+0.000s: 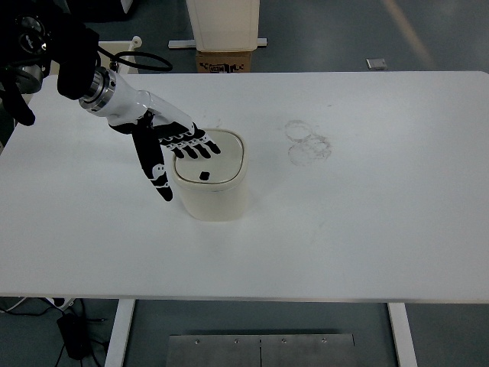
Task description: Open trash can
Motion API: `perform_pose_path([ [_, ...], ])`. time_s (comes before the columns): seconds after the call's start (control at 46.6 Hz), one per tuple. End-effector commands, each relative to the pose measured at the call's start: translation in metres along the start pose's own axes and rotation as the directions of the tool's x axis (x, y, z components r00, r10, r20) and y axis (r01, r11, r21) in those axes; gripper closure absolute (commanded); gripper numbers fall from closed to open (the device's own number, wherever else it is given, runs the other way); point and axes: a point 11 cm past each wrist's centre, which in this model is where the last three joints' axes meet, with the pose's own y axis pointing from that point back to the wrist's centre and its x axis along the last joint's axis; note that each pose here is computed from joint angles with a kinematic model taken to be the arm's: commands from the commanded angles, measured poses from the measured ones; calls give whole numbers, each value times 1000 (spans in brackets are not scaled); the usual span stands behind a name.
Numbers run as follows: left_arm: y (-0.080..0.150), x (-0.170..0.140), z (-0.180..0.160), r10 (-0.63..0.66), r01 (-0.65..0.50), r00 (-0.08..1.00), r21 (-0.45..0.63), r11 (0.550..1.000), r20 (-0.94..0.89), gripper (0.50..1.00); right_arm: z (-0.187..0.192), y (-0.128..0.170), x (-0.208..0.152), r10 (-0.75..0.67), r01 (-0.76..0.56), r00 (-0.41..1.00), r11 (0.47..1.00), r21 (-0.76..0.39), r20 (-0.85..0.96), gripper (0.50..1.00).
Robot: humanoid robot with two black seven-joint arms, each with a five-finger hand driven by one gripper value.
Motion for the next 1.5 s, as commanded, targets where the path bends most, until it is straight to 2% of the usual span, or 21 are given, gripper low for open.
perform_pose_path([
  [0.0, -6, -4, 1, -17, 17, 1000, 0, 1000, 3, 500, 1, 0, 0, 0, 0, 1000, 1000, -2, 1, 507],
  [1.072, -22, -18, 6, -73, 73, 997, -3, 997, 19, 500, 0, 0, 0, 0, 0, 1000, 1000, 0, 1, 507],
  [1.308, -21, -17, 6, -70, 70, 997, -2, 998, 20, 500, 0, 0, 0, 0, 0, 1000, 1000, 0, -1, 507],
  [1.48, -7, -3, 16, -16, 17, 1000, -29, 999, 25, 500, 0, 0, 0, 0, 0, 1000, 1000, 0, 1, 507],
])
